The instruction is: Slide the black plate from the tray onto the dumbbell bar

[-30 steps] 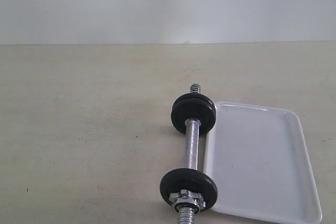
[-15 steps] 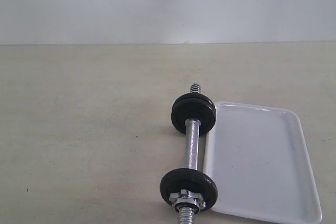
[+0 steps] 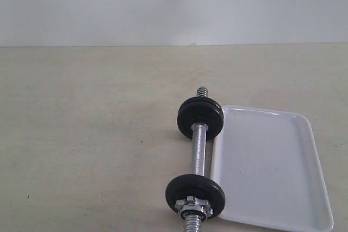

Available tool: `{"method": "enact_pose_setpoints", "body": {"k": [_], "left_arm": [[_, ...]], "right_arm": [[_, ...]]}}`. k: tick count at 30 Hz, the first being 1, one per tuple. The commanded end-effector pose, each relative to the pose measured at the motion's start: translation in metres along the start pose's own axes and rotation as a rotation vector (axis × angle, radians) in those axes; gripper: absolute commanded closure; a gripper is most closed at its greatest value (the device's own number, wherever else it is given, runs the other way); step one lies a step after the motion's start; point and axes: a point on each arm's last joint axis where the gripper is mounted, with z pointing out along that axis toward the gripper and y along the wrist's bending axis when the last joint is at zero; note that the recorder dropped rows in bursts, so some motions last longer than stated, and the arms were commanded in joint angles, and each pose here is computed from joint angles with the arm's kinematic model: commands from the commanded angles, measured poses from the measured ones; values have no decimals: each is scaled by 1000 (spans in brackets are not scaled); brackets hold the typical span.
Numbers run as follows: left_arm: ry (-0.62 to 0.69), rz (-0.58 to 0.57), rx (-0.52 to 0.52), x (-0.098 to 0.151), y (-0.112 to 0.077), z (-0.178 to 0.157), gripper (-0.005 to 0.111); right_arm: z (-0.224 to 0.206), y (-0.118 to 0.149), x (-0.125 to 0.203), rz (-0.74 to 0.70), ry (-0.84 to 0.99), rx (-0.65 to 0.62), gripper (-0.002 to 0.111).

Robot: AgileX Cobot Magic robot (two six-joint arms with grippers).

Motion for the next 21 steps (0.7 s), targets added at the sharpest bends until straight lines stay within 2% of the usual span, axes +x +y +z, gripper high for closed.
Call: {"method": "enact_pose_setpoints", "body": {"k": [1,5,21], "left_arm": [[2,14,-97,1,5,0,102],[2,18,-143,1,8,-1,102],[2,22,-143,1,8,0,102]], "right_arm": [[0,0,-1,-1,-13,2,109],[0,0,-1,-1,-13,2,109],[0,0,-1,-1,-13,2,109]]}}
